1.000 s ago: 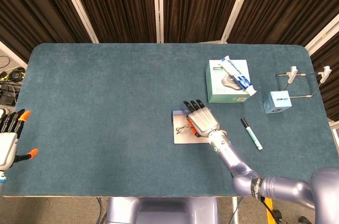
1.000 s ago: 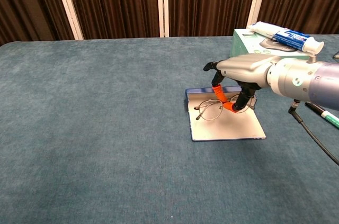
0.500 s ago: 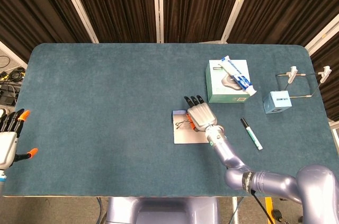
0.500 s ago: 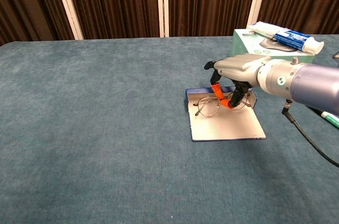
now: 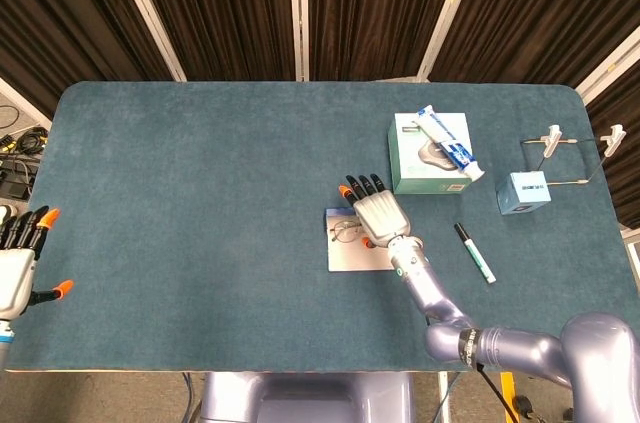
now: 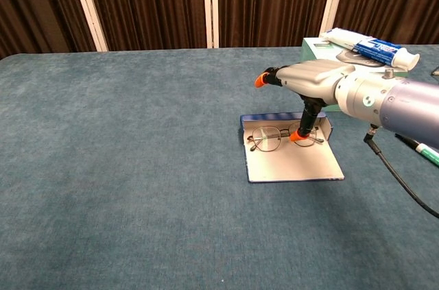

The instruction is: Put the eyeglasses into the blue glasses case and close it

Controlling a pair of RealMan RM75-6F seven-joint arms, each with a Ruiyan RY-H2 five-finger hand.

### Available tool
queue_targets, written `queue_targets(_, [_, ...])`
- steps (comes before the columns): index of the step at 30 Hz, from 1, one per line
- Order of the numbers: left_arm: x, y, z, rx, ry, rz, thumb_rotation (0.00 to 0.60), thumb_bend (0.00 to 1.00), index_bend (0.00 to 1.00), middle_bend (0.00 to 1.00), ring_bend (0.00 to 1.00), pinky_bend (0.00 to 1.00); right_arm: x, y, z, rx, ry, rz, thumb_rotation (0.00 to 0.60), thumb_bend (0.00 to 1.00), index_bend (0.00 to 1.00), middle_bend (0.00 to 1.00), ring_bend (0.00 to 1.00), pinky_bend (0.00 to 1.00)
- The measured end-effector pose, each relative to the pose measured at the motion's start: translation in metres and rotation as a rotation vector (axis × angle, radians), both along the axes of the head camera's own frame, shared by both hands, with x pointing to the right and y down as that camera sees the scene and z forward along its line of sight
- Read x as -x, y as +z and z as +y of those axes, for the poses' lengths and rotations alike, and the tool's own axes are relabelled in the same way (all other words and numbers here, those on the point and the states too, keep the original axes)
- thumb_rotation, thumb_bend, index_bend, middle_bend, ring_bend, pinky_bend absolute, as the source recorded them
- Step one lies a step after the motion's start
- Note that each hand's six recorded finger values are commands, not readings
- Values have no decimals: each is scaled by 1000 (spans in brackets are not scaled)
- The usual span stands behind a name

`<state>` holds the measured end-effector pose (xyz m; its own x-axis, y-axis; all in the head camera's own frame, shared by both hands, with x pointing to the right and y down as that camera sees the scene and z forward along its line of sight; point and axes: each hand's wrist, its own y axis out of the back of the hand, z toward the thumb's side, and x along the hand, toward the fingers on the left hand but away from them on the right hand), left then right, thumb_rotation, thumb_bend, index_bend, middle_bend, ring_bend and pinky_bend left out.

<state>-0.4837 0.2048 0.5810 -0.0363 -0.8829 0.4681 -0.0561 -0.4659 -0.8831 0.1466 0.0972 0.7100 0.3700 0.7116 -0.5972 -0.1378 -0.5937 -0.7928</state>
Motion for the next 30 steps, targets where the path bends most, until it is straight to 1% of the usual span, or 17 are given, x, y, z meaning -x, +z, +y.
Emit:
queue_targets(6, [0, 1, 0, 0, -2, -4, 600, 0, 0, 0, 0, 0, 7, 4, 7, 10, -19, -14, 600, 0, 65, 0, 0, 0])
queue_targets(11, [3, 5, 0, 12, -9, -15, 600, 0, 0, 0, 0, 0, 16, 14, 7, 7, -24, -7, 600, 0, 66, 0, 0, 0])
queue_targets(17, [6, 8, -2, 19, -21, -20, 600, 0, 0, 0, 0, 0, 28, 22, 6, 19, -24, -12, 600, 0, 97, 0, 0, 0])
queue_targets(26, [12, 11, -3, 30, -41, -20, 600, 0, 0, 0, 0, 0, 32, 37, -5, 23, -5, 4, 600, 0, 125, 0, 0, 0])
queue_targets(30, [14, 13, -4, 40, -48, -23, 600, 0, 0, 0, 0, 0, 31, 40, -15, 13, 13, 14, 600, 0, 133, 0, 0, 0])
